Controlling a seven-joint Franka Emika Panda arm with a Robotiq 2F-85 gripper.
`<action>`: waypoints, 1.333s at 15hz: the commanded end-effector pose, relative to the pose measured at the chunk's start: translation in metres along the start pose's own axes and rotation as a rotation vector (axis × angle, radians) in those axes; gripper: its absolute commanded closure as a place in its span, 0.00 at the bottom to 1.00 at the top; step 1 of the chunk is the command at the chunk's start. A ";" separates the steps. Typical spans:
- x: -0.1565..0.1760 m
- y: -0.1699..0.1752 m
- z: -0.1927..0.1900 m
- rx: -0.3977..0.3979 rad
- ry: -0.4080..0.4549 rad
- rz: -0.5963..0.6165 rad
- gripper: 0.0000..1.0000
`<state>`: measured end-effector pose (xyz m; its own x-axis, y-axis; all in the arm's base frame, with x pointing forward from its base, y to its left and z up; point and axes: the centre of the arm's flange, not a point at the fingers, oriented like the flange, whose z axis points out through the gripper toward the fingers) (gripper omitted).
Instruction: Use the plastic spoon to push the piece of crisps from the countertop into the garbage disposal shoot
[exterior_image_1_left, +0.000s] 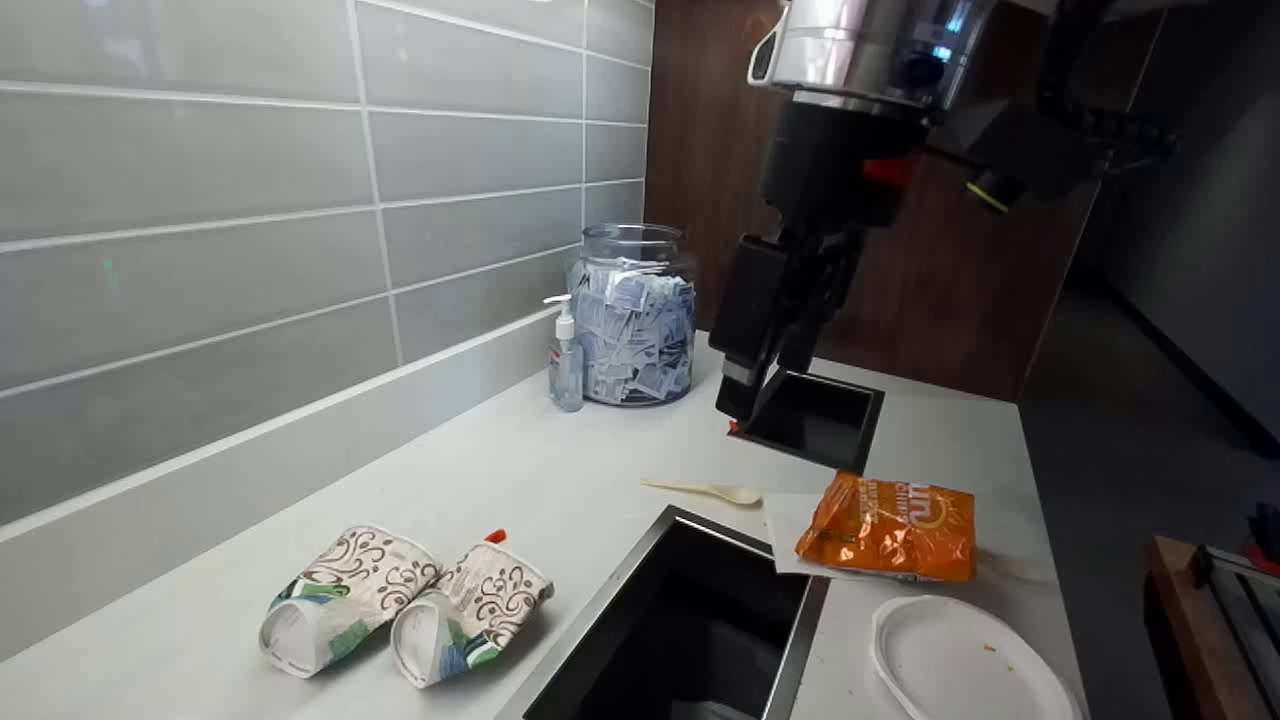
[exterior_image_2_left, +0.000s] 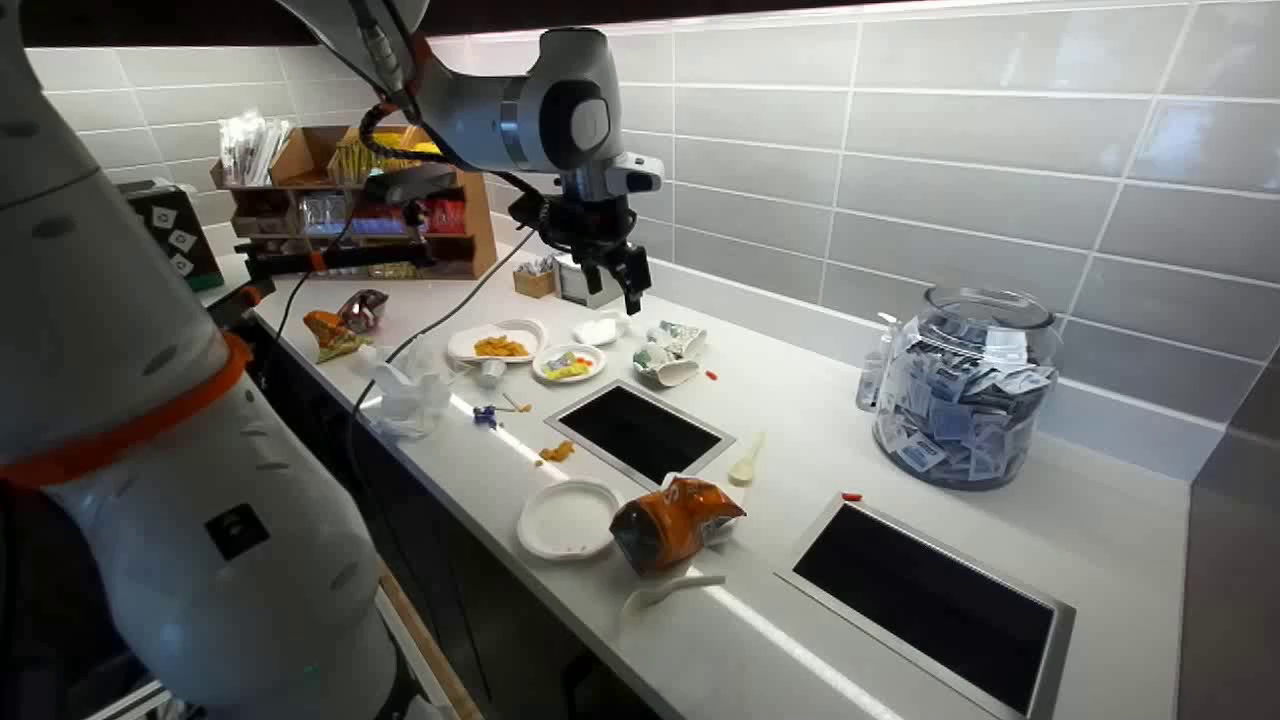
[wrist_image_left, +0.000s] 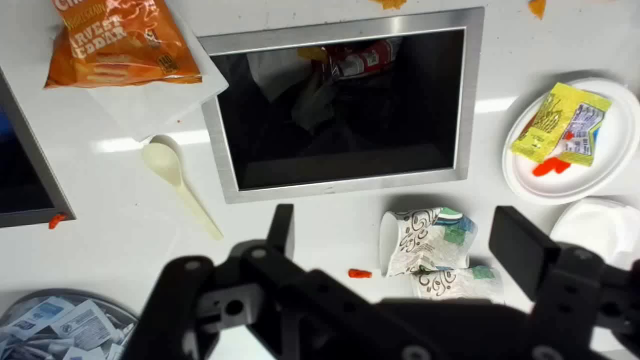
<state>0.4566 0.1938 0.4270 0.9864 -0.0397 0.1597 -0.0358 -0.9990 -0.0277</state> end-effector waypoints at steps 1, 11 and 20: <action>0.000 0.000 0.000 0.000 0.000 0.000 0.00; 0.011 0.013 0.014 -0.034 0.011 0.008 0.00; 0.056 0.051 0.076 0.059 0.105 -0.303 0.00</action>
<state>0.5026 0.1507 0.3858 0.9548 0.1560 0.2530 0.1630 -0.9866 -0.0068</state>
